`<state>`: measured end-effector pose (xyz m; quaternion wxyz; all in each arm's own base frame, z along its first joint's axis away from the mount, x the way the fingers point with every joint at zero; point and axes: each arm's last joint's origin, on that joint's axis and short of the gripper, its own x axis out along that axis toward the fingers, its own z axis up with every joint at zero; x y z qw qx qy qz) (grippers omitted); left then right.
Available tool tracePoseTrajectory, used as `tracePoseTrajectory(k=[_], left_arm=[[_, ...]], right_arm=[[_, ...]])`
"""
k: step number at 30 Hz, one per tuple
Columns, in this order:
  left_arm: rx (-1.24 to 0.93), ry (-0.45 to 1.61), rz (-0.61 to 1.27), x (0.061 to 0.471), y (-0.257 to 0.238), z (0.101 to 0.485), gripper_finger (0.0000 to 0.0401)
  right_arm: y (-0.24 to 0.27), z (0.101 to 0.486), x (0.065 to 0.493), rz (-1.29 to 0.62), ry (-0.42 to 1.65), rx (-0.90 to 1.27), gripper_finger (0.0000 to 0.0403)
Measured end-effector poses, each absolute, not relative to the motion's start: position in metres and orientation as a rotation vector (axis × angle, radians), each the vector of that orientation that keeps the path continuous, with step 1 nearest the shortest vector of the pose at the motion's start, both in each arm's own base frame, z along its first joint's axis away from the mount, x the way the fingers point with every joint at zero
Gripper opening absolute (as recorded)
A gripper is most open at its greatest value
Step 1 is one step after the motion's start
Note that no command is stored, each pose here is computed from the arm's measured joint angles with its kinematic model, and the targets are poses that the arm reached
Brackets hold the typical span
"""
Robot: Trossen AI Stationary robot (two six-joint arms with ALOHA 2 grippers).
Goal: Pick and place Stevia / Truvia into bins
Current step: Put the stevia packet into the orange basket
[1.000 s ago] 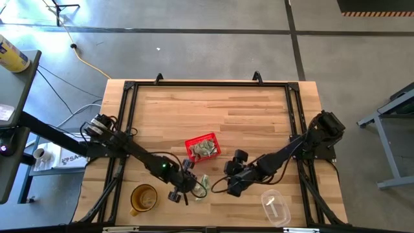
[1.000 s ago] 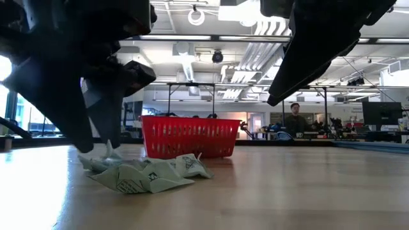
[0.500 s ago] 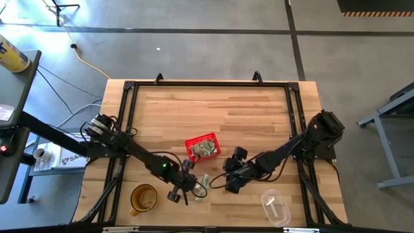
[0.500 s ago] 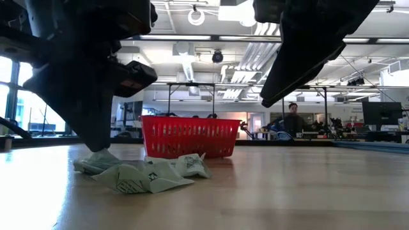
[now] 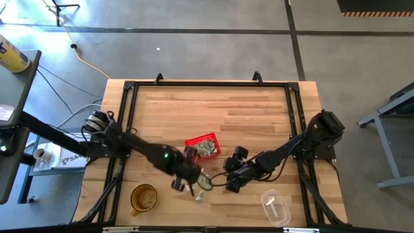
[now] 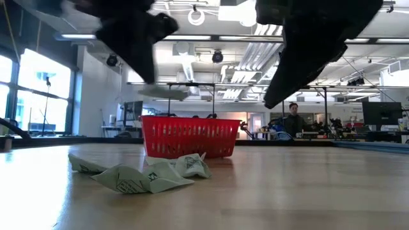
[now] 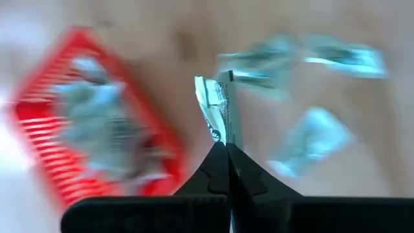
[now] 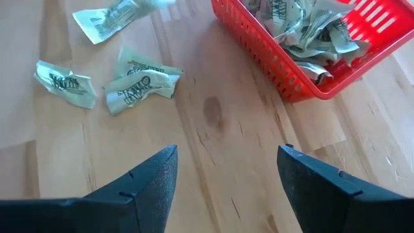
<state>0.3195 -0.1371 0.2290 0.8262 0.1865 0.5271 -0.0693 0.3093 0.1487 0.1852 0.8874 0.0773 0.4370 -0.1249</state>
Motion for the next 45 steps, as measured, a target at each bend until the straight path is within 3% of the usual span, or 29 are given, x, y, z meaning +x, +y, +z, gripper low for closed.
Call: tracePoseTrajectory(k=[9, 16, 23, 29, 33, 45], left_arm=[[0.451, 1.181, 0.063, 0.338, -0.058, 0.22, 0.0028], [0.278, 1.195, 0.127, 0.341, -0.025, 0.214, 0.0086], [0.213, 1.208, 0.138, 0.339, -0.053, 0.233, 0.0167], [0.178, 1.253, -0.147, 0.322, -0.114, 0.239, 0.0215], [0.193, 1.231, -0.268, 0.307, -0.149, 0.22, 0.0224], [0.078, 1.063, -0.24, 0.295, -0.171, 0.177, 0.0216]], right_arm=[[0.17, 0.18, 0.284, -0.265, 1.009, 0.093, 0.0255], [0.182, 0.179, 0.275, -0.258, 1.01, 0.116, 0.0255], [0.183, 0.179, 0.275, -0.248, 1.011, 0.102, 0.0255], [0.182, 0.18, 0.276, -0.208, 1.01, 0.018, 0.0255], [0.178, 0.18, 0.281, -0.145, 1.026, -0.013, 0.0255], [0.159, 0.183, 0.305, -0.004, 0.998, -0.019, 0.0255]])
